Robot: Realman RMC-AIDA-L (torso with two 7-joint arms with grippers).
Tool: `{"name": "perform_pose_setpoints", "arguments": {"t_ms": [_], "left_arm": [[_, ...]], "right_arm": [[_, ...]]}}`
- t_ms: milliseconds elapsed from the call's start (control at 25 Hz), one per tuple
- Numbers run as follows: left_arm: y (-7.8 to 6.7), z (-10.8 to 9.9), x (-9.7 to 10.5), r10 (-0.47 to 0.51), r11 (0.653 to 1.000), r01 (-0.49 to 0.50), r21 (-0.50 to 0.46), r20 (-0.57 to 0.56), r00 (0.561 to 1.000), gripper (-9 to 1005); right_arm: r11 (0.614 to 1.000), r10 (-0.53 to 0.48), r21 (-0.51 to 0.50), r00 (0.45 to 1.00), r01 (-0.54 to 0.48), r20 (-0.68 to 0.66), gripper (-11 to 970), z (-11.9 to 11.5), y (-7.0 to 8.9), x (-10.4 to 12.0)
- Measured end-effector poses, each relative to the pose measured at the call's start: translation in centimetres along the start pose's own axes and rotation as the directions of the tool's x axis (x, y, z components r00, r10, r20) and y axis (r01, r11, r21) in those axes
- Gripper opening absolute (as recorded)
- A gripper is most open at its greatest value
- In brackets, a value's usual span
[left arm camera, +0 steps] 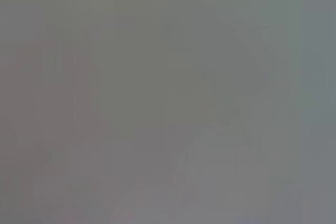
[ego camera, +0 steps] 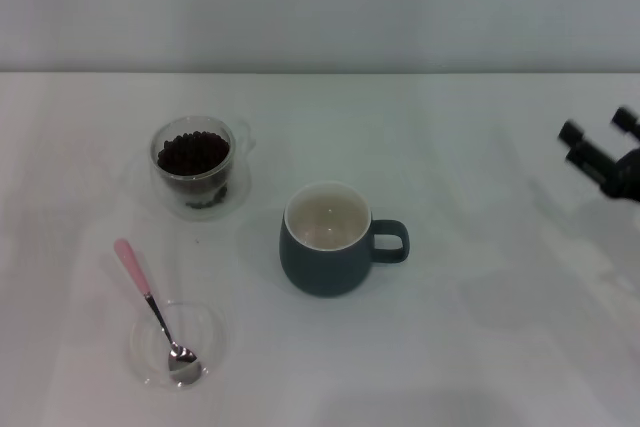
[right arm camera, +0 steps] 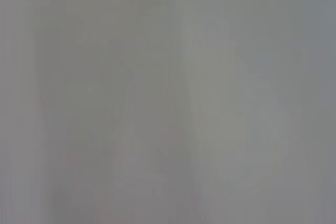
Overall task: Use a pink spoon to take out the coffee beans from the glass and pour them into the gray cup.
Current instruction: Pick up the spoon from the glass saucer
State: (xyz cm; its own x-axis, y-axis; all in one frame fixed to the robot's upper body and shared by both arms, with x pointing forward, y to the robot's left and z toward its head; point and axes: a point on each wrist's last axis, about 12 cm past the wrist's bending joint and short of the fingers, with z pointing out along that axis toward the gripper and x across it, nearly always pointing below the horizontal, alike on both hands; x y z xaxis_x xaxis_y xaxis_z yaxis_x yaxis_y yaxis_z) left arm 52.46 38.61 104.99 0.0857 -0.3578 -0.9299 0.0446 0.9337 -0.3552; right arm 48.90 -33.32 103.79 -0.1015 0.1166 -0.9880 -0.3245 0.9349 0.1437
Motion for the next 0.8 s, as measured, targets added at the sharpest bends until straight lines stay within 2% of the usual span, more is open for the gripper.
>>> {"name": "perform_pose_setpoints", "arguments": {"t_ms": [80,200,320,400,480,560,680,800], "left_arm": [[-0.2,-0.3,0.5,-0.029,1.0,0.03,0.009,-0.024,0.999,851],[-0.1,-0.8,1.0,-0.1,0.995,0.102,0.022,-0.069,0.993,850],[0.9,-1.9,0.9,-0.215,0.975,0.221,0.026,-0.146,0.966,850],[1.8,-2.5,0.6,-0.302,0.951,0.309,0.009,-0.189,0.935,850],[2.9,-3.4,0.0,-0.41,0.908,0.419,-0.017,-0.244,0.878,850],[3.5,-3.9,-0.7,-0.476,0.87,0.492,-0.022,-0.287,0.831,851],[3.5,-4.6,-1.7,-0.526,0.829,0.56,0.005,-0.337,0.781,851],[3.0,-4.8,-2.3,-0.555,0.785,0.618,0.032,-0.405,0.726,850]], "right_arm": [[0.998,-0.048,0.049,0.996,0.045,0.07,839,0.2,-0.3,-0.5],[0.988,-0.112,0.12,0.989,0.1,0.1,838,0.5,-0.9,-0.9],[0.965,-0.177,0.211,0.98,0.155,0.089,838,0.8,-2.1,-1.2],[0.946,-0.204,0.273,0.977,0.178,0.07,837,1.0,-3.0,-1.3],[0.925,-0.214,0.332,0.975,0.184,0.054,837,0.9,-3.9,-1.4],[0.902,-0.227,0.384,0.973,0.197,0.033,837,0.6,-4.9,-1.5],[0.88,-0.241,0.423,0.971,0.217,0.004,838,0.8,-5.7,-1.5],[0.878,-0.236,0.424,0.972,0.22,-0.015,838,1.3,-5.8,-1.4]]}}
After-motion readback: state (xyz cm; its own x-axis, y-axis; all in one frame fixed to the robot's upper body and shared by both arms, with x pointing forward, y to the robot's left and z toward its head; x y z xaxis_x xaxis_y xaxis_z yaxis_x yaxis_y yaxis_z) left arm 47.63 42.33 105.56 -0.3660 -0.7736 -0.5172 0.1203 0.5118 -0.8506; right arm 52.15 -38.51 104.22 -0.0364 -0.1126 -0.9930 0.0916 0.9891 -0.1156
